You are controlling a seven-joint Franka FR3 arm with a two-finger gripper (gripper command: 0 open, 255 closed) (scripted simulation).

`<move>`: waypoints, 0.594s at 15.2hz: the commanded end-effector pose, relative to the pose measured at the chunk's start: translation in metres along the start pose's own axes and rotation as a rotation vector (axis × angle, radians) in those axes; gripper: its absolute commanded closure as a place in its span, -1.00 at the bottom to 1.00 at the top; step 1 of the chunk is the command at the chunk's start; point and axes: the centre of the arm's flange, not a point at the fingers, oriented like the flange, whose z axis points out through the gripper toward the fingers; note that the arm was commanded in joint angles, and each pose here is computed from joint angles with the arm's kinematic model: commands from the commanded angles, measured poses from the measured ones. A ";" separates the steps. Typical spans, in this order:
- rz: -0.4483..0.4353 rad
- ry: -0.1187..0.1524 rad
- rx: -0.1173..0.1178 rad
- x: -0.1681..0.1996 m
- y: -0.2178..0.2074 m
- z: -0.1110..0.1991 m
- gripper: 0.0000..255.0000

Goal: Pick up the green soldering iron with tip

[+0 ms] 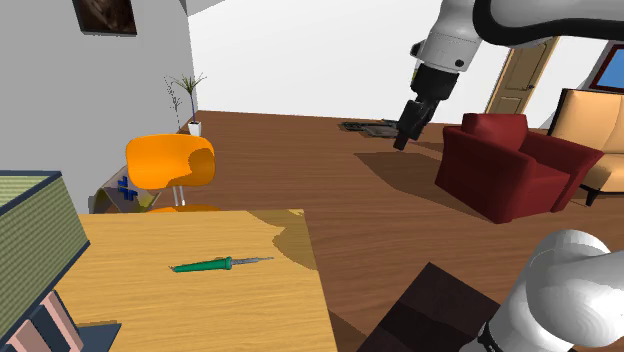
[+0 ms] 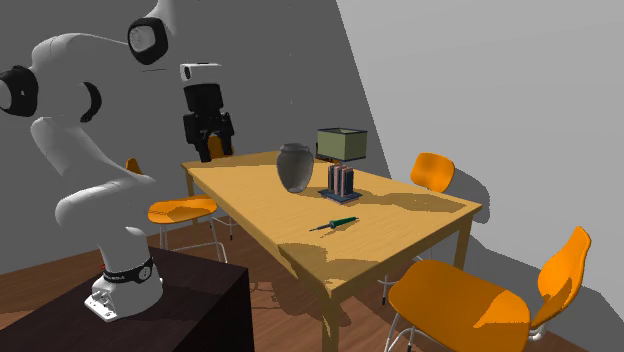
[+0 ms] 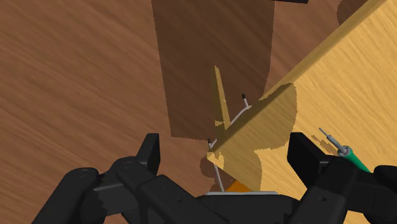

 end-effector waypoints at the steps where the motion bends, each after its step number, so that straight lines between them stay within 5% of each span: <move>1: 0.000 0.000 0.000 0.000 0.000 0.000 -1.00; 9: -0.119 0.008 0.008 0.055 -0.059 0.067 -1.00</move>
